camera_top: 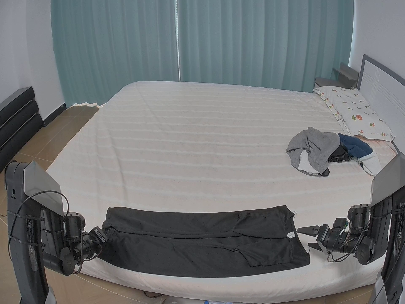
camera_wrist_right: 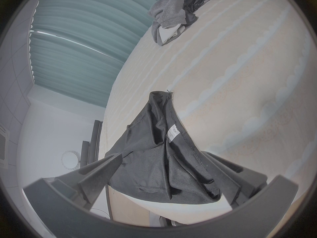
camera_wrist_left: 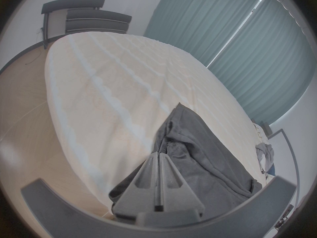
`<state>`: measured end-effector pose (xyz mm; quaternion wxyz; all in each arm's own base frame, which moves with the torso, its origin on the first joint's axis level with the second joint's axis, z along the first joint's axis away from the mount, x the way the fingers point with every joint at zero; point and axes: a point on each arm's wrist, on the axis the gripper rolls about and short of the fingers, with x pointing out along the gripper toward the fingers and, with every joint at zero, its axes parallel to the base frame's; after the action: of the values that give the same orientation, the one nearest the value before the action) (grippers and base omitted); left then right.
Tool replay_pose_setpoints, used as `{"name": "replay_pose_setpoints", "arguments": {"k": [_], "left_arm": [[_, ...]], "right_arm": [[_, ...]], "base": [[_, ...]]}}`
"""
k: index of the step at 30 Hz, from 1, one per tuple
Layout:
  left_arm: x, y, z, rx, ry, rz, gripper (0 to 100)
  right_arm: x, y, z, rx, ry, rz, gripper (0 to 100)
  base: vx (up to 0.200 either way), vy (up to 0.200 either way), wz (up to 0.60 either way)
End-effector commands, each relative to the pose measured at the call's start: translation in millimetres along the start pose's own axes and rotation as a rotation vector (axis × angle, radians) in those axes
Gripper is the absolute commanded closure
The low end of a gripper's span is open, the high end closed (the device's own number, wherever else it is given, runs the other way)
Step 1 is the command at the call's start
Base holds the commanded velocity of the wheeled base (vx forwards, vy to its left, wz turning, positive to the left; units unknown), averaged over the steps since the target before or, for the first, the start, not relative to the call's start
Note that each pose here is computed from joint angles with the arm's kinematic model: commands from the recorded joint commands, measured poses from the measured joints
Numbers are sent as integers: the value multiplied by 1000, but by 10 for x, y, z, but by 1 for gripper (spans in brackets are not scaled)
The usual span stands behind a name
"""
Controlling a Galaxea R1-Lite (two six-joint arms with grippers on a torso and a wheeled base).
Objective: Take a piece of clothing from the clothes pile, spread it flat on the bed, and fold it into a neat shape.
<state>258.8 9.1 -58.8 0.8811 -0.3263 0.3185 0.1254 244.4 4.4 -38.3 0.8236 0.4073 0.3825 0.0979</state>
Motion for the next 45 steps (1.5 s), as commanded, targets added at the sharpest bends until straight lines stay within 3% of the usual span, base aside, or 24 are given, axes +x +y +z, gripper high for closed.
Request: {"name": "replay_pose_setpoints", "arguments": {"k": [1,5,35,36,43,45], "left_arm": [[-12,45,-13,-5,-14,33,100],[-28,81,-37,-7,-23,77,100],[-133,183,-31,-56,-12,123,100],[-136,185,-33,-56,-11,124,0],[-175,139,37,-68,-38,96,0],[-239,71,119,-110,-76,61,0]], "right_arm": [[-1,10,11,-7,-11,10,0],[-4,10,8,-6,-10,9,0],[-3,8,1,-9,-7,7,0],[-4,6,4,-8,-8,7,0],[-4,6,4,-8,-8,7,0],[-4,6,4,-8,-8,7,0]], "base": [[0,0,0],[0,0,0],[0,0,0],[0,0,0],[0,0,0],[0,0,0]]}}
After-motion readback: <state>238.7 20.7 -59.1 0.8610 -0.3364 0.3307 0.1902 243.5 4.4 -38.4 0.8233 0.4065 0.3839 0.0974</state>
